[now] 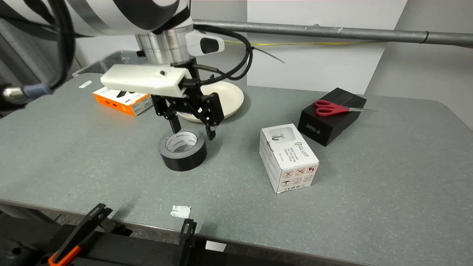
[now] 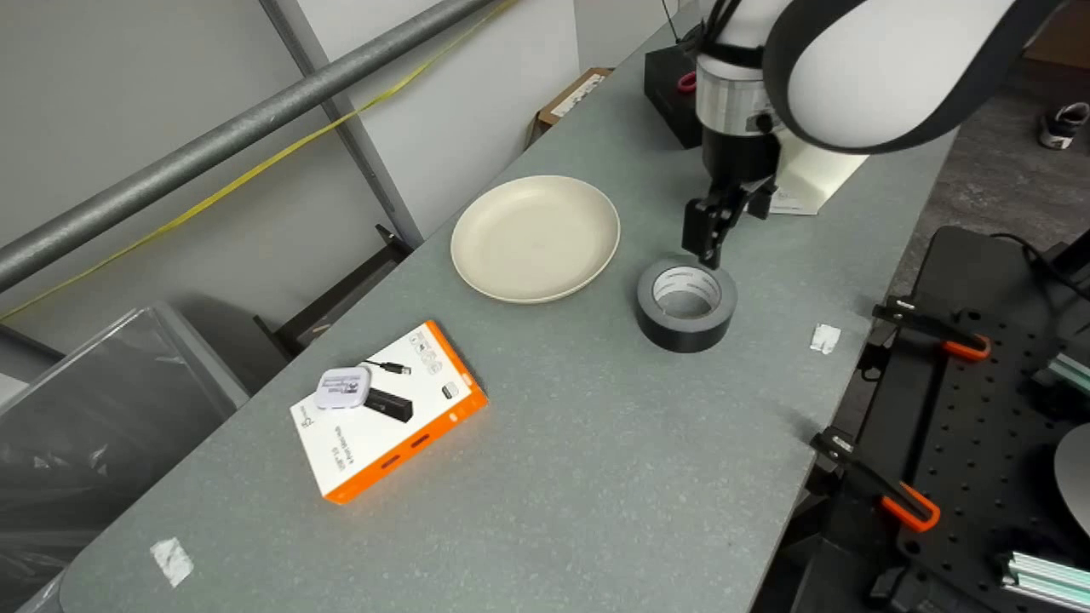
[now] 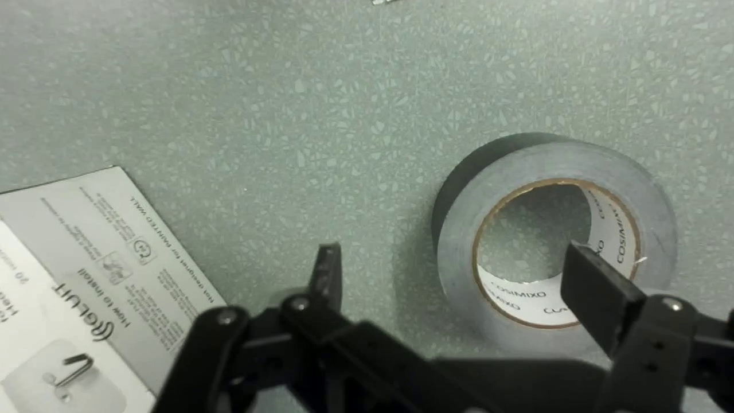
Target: Place the masking tape on the white plate
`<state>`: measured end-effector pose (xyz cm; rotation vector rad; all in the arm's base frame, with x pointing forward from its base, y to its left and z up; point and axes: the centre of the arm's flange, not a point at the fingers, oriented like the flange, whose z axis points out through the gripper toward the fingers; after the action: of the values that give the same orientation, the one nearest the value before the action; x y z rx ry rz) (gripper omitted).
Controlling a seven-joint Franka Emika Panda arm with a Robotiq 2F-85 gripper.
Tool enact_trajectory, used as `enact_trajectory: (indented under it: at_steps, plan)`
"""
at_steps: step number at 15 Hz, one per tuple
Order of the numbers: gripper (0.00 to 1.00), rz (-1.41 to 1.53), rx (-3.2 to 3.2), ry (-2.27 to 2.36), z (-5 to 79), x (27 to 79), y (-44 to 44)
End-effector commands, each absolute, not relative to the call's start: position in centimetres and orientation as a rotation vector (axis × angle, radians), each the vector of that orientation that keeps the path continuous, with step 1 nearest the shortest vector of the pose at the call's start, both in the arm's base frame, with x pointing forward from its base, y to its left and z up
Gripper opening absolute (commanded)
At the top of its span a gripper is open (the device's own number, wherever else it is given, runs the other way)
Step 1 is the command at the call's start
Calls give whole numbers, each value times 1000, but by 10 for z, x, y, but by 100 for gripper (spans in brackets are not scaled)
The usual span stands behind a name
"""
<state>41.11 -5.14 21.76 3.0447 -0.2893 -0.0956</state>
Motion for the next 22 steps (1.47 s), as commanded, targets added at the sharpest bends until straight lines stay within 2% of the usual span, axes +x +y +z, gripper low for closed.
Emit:
enact_trajectory:
  at_steps: [1,4,5,6,8,16,19,22]
  plan:
    - [100,-99,3006,-344,174,438,-46]
    - [100,-139,2988,-364,150,444,-42]
    - [93,-157,2983,-364,141,445,-41]
    - [72,-160,2979,-365,136,447,-40]
    - [68,-172,2982,-366,128,450,-38]
    - [5,-240,3007,-441,138,462,-38]
    - [6,-203,3034,-510,169,469,-49]
    - [6,-102,3037,-654,205,501,-69]
